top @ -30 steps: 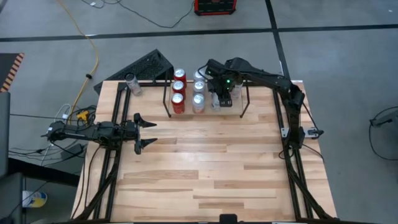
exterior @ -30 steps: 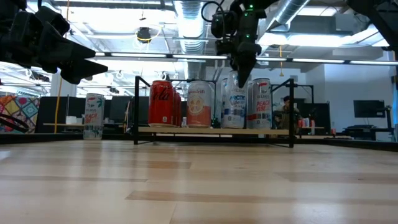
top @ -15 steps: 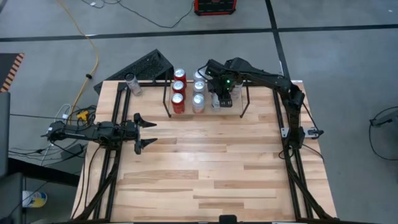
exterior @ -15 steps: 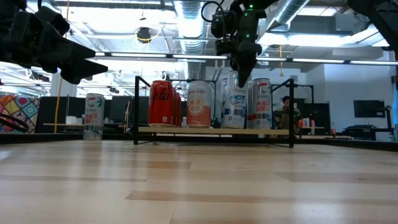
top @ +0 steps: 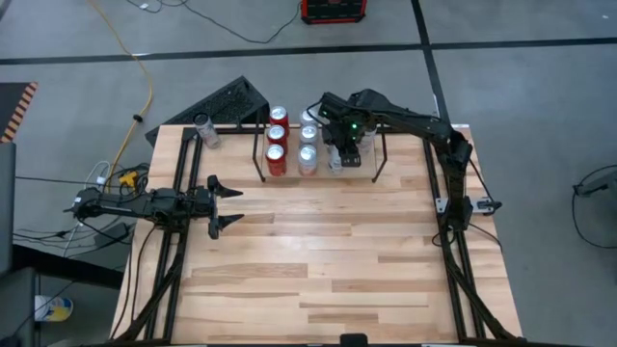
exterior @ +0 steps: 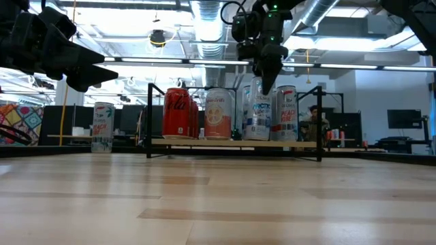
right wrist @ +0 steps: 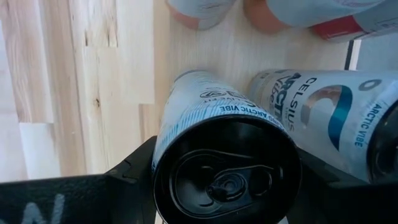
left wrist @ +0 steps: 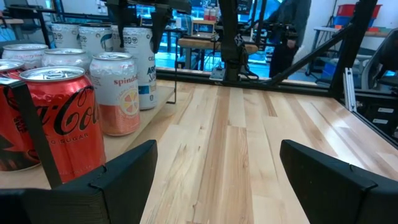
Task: Place canned beverage on shelf
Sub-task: Put the white blue soda can on the shelf aligned with the other white blue soda cans
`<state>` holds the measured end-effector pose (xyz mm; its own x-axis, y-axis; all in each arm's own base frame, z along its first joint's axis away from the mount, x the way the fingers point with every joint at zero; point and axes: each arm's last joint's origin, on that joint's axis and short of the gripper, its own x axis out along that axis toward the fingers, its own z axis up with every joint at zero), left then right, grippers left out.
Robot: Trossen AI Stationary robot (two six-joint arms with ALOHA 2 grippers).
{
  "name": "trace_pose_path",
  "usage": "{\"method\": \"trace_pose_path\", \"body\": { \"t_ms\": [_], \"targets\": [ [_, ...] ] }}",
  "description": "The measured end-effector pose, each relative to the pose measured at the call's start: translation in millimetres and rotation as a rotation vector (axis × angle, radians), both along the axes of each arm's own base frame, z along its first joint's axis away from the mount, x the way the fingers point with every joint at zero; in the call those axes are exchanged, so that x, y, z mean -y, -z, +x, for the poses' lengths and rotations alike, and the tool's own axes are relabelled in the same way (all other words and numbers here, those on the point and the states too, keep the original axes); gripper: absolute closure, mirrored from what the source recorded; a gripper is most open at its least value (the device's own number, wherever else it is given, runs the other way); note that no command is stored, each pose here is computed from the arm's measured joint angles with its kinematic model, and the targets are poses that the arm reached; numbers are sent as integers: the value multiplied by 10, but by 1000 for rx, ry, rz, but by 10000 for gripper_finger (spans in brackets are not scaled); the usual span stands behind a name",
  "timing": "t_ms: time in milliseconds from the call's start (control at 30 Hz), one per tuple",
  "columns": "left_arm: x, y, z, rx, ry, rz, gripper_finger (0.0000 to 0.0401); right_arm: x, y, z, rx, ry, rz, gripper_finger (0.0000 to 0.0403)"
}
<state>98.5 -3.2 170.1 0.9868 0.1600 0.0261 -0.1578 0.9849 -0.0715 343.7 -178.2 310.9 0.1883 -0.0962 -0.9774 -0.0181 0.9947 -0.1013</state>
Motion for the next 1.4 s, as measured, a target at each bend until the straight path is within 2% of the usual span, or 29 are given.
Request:
{"method": "trace_pose_path", "body": {
  "t_ms": [233, 533, 933, 1400],
  "targets": [
    [0, 0, 0, 0, 0, 0, 74, 2, -1, 4, 1, -40, -10, 162],
    [0, 0, 0, 0, -1, 0, 74, -2, 0, -1, -5, -28, -4, 161],
    [0, 0, 0, 0, 0, 0, 74, 1, -4, 5, 3, -17, -6, 110],
    [0, 0, 0, 0, 0, 0, 74, -1, -20, -4, 1, 4, -8, 106]
  ]
}}
